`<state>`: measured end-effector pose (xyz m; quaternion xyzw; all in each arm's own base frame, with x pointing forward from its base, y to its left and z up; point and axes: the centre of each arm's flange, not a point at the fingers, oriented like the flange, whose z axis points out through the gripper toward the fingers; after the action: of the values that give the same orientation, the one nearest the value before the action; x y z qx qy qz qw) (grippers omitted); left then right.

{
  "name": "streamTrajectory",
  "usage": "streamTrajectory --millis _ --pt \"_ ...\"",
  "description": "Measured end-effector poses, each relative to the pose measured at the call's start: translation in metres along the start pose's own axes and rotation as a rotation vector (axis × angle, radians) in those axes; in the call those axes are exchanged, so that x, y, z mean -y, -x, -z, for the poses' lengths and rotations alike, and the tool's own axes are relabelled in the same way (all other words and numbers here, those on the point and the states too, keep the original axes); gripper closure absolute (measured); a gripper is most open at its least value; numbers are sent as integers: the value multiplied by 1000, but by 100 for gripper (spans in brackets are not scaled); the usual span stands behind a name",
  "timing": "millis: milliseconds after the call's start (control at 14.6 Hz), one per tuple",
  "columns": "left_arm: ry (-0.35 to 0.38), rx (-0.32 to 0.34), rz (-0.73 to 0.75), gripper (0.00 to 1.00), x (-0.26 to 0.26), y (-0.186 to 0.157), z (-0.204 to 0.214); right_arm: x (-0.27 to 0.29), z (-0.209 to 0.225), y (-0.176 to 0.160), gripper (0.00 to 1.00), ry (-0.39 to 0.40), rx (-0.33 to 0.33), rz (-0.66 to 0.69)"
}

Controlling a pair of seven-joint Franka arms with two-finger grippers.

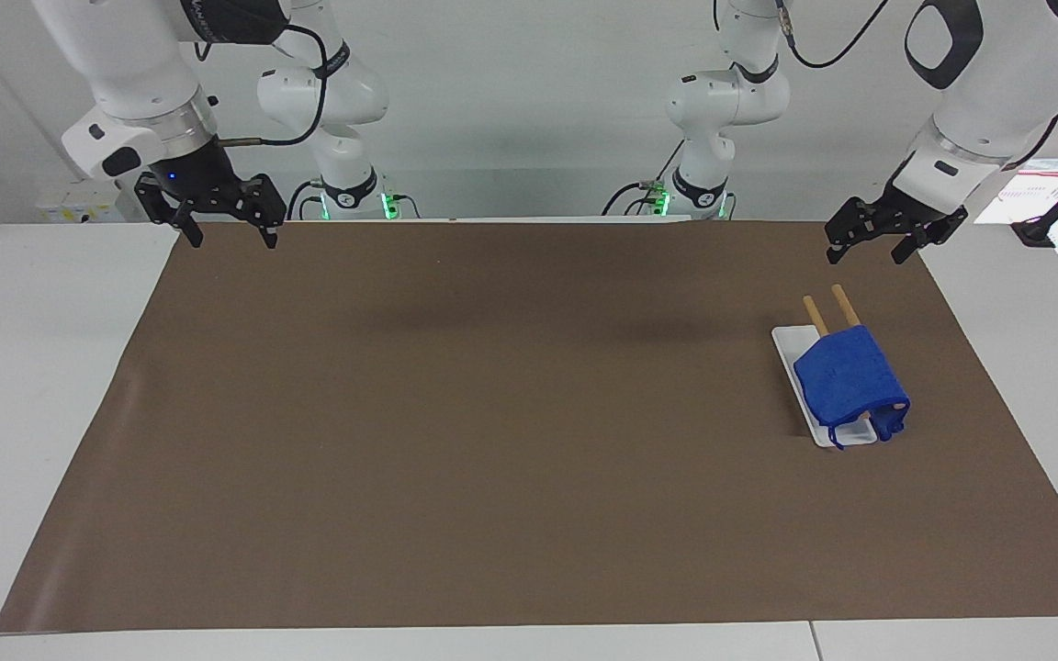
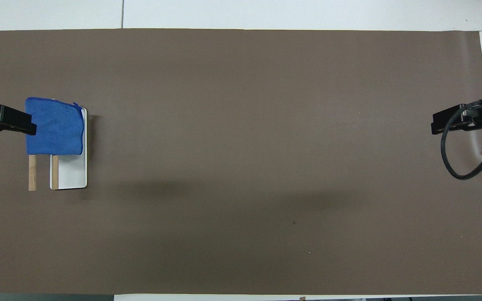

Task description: Right arm passes towel to left arm to hang

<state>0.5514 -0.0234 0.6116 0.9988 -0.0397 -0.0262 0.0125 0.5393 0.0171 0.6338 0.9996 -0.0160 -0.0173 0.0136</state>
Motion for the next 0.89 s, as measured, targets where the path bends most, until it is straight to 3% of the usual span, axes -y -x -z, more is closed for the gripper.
streamTrajectory --millis 888 --pt "0 -6 10 0 6 1 2 -5 0 0 0 -1 0 -9"
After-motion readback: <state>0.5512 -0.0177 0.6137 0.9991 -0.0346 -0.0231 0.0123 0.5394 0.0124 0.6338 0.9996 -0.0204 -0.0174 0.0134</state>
